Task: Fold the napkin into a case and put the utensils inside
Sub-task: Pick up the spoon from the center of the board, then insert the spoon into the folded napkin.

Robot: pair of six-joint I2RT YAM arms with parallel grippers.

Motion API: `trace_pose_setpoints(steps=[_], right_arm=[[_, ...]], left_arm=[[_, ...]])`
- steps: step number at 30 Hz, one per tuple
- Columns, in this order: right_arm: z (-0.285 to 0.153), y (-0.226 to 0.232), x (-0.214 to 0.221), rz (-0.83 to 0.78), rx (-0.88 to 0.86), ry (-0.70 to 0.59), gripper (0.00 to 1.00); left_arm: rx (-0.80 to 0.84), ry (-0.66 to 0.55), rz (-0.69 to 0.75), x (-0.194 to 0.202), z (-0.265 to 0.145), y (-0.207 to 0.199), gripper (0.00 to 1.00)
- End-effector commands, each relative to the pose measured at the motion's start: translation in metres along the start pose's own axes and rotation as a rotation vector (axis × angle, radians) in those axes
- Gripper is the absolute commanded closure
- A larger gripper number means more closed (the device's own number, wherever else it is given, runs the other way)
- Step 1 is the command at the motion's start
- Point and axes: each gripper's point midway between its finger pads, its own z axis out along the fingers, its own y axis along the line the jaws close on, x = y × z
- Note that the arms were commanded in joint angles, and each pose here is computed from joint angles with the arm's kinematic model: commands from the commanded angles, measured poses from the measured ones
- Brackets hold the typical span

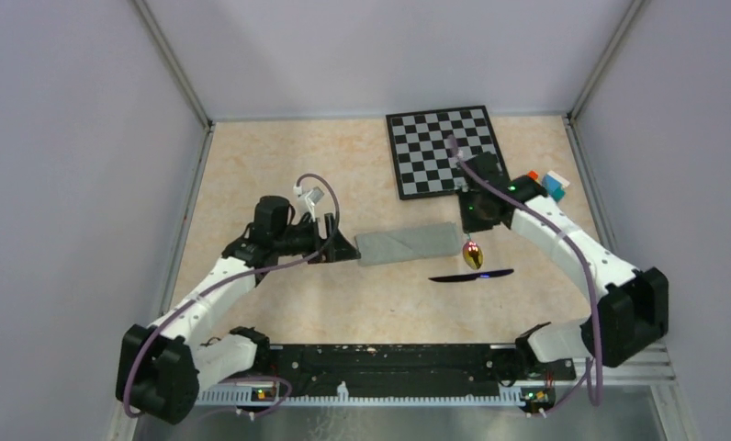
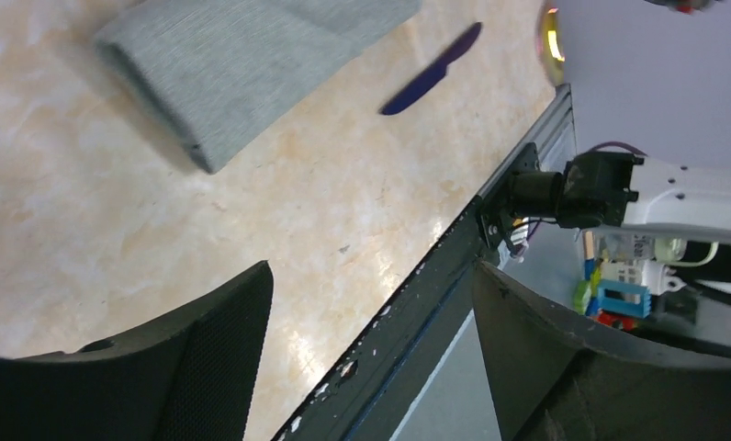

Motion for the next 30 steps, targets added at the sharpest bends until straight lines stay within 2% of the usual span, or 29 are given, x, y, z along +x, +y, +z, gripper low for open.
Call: trace_pose_setpoints(steps=[1, 5, 10, 16, 19, 24, 30], right_arm=[[-0.003, -0.003, -0.009, -0.677, 0.142, 0.101, 1.0], [0.01, 0.0, -0.021, -0.952, 0.189, 0.147, 1.0], [0.031, 0.002, -0.028, -1.262, 0.202, 0.225, 1.0], [0.054, 0.022, -0.032, -1.645, 0.217, 0.143, 1.0], [0.062, 0.039, -0.037, -1.683, 0.183, 0.079, 1.0], [0.081, 0.041, -0.034, -1.751, 0.186, 0.119, 1.0], [0.095, 0.043, -0.027, -1.78, 0.165, 0.127, 1.0]], left_arm=[[0.001, -0.011, -0.124, -0.01, 0.014, 0.028, 0.17], [-0.041, 0.037, -0.187, -0.005, 0.029, 0.064, 0.23], [-0.029, 0.044, -0.217, -0.006, 0.045, 0.079, 0.34], [-0.083, 0.02, -0.245, -0.012, 0.053, 0.094, 0.37], [-0.088, 0.025, -0.259, -0.011, 0.058, 0.099, 0.39], [-0.081, 0.038, -0.265, -0.009, 0.065, 0.1, 0.4], [-0.109, 0.061, -0.249, -0.006, 0.074, 0.102, 0.36]])
